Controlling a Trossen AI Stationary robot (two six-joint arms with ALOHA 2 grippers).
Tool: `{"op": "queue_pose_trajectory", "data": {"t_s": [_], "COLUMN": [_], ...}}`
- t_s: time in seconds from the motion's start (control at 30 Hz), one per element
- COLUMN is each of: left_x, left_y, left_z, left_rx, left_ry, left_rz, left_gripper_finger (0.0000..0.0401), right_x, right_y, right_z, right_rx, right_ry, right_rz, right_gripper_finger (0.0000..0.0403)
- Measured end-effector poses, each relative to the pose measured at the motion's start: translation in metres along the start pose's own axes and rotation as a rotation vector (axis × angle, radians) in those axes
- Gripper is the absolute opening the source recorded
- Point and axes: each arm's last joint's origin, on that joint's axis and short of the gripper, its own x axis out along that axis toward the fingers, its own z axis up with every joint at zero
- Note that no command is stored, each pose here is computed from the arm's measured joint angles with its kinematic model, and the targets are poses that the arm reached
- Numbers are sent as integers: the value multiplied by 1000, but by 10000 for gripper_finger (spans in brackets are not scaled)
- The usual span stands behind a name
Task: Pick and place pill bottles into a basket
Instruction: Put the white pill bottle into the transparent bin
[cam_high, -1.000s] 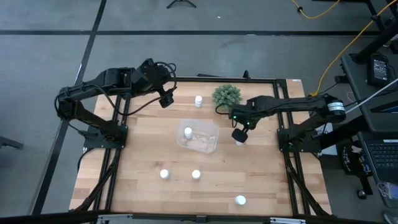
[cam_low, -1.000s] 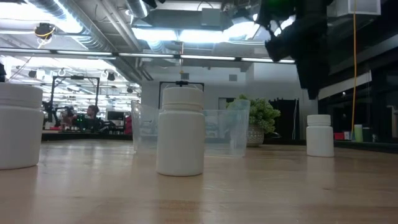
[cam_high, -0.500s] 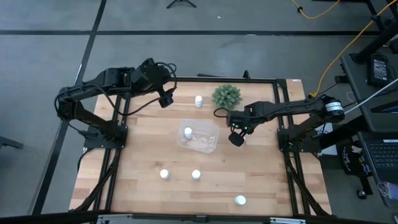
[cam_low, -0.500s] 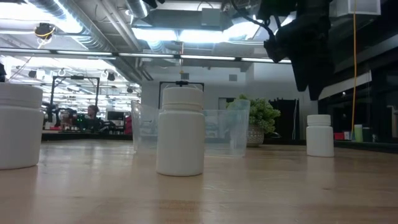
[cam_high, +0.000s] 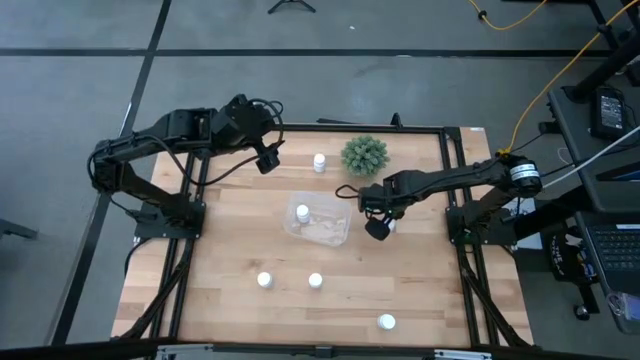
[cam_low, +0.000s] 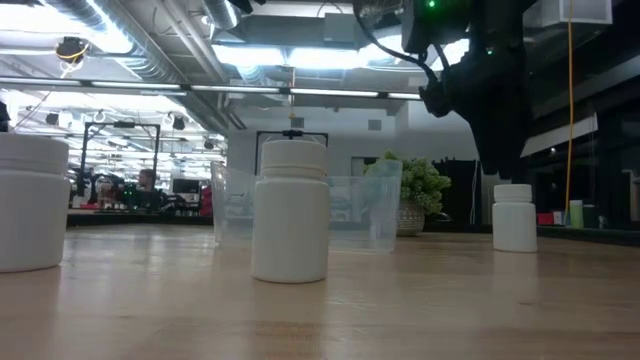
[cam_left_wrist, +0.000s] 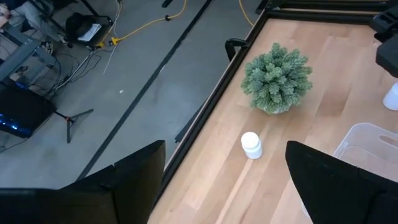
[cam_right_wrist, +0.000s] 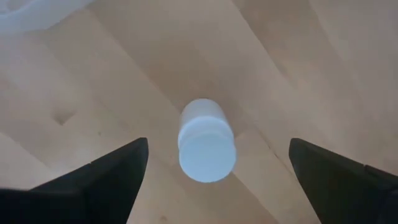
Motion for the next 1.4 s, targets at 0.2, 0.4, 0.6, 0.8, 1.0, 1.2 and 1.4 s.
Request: {"op": "queue_pose_trajectory", "data": {"t_s": [0.2,0.4,0.6,0.8,1.0,1.2,1.4], "left_x": [0,0,0,0,0,0,4], "left_y": [-1,-1,-1,-1,-1,-1,-4], "left_z": [0,0,0,0,0,0,1], "left_rx": [-1,-1,8,9,8,9,13], "left_ry": [2,2,1,1,1,3,12], "left_rz": [-20,-23,-23,-23,-28,-45,-45], "left_gripper_finger": [324,324,324,324,324,324,324], "right_x": [0,0,0,0,13,35,43], "right_y": [4,10,12,12,9,-1,2], "right_z": [-3,-9,-11,-10,-13,-25,-23], "right_rx": [48,49,37,42,47,91,92], "right_ry": [1,2,7,1,-1,56,11], "right_rz": [-1,-1,4,9,2,-58,1], "right_gripper_finger": [387,387,387,387,387,387,387]}}
